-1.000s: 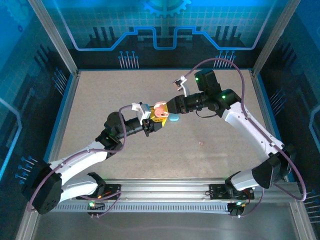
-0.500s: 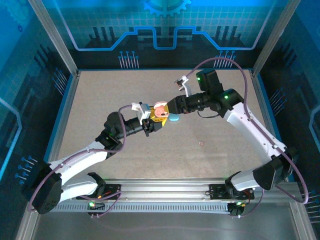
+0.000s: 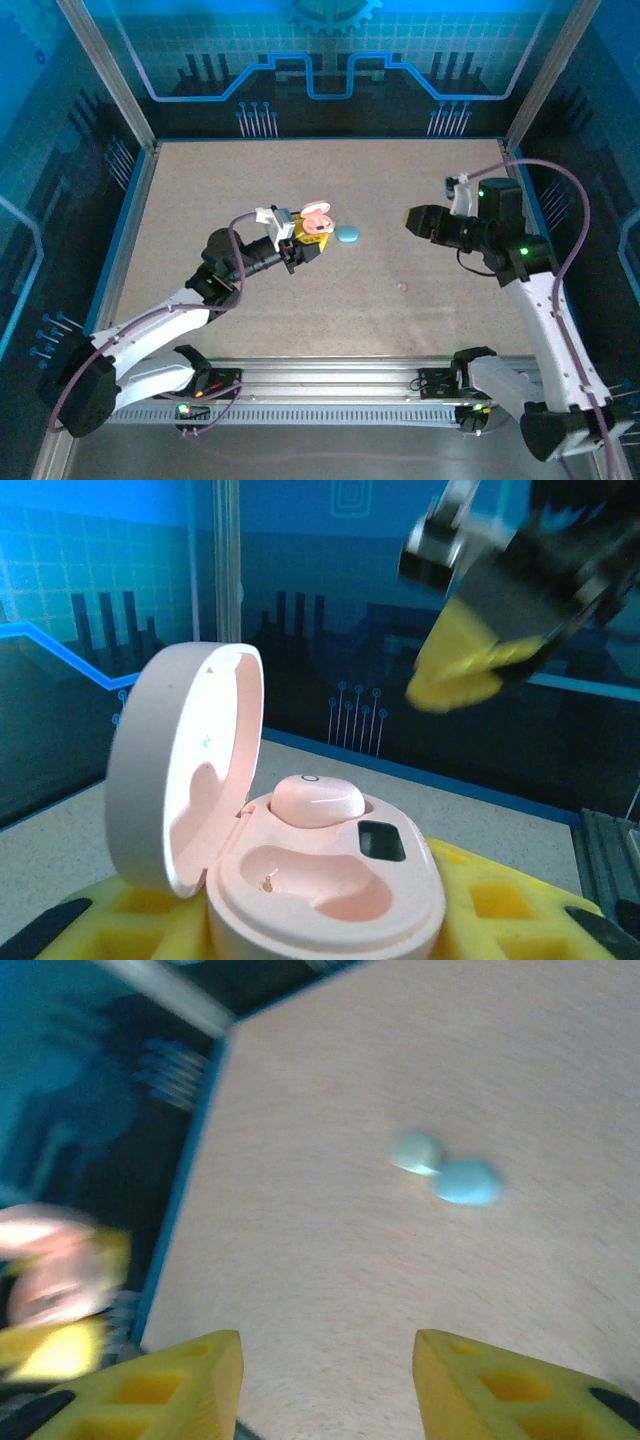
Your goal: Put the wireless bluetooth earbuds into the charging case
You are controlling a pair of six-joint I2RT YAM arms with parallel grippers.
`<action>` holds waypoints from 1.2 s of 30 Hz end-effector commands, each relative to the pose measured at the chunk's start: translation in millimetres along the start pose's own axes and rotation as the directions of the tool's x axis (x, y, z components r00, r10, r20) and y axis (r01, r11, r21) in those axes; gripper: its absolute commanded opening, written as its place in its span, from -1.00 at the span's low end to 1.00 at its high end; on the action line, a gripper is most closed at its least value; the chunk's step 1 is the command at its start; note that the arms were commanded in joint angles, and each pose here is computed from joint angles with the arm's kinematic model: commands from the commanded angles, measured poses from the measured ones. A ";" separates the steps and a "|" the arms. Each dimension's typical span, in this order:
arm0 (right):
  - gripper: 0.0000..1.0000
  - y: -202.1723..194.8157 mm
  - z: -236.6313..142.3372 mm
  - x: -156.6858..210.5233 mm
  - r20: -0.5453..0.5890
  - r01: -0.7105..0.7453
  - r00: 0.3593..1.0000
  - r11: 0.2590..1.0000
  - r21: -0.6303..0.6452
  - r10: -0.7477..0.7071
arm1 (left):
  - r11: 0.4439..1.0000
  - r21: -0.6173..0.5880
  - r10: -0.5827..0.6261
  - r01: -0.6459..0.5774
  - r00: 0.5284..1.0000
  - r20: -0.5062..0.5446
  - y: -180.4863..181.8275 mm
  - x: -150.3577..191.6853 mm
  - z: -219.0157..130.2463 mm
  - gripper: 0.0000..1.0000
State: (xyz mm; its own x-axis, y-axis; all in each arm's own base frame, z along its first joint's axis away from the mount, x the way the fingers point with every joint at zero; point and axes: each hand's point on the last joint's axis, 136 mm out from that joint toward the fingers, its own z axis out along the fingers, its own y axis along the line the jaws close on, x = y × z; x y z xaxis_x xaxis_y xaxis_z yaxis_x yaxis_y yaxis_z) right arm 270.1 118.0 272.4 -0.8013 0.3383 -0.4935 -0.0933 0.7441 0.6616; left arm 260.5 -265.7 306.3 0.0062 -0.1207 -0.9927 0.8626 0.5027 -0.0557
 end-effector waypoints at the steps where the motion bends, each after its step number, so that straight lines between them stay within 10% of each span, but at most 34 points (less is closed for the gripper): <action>1: -0.09 -76.4 29.4 49.4 -0.139 -0.281 0.940 0.937 0.206 0.313 | 1.000 -0.004 0.027 -0.027 0.999 0.022 -2.8 -6.2 -4.0 -0.20; 11: -0.03 -115.7 93.6 135.8 -0.391 -0.278 0.828 0.900 0.337 0.402 | 1.000 0.006 0.016 -0.016 1.000 0.023 -4.0 -7.4 -2.8 -0.21; 36: 0.01 -154.7 132.5 136.9 -0.367 -0.093 0.871 0.844 0.528 0.325 | 1.000 0.000 0.009 -0.009 1.000 0.016 -3.0 -4.2 -3.3 -0.20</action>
State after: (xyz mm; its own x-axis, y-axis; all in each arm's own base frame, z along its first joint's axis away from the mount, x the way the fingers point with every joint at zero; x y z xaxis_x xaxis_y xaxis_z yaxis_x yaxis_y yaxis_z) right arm 243.9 128.7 25.2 -0.9423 0.3330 0.0359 0.3248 0.8827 0.3395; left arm 258.9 -264.7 308.3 0.0057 -0.1245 -0.9922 0.8628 0.5022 -0.0580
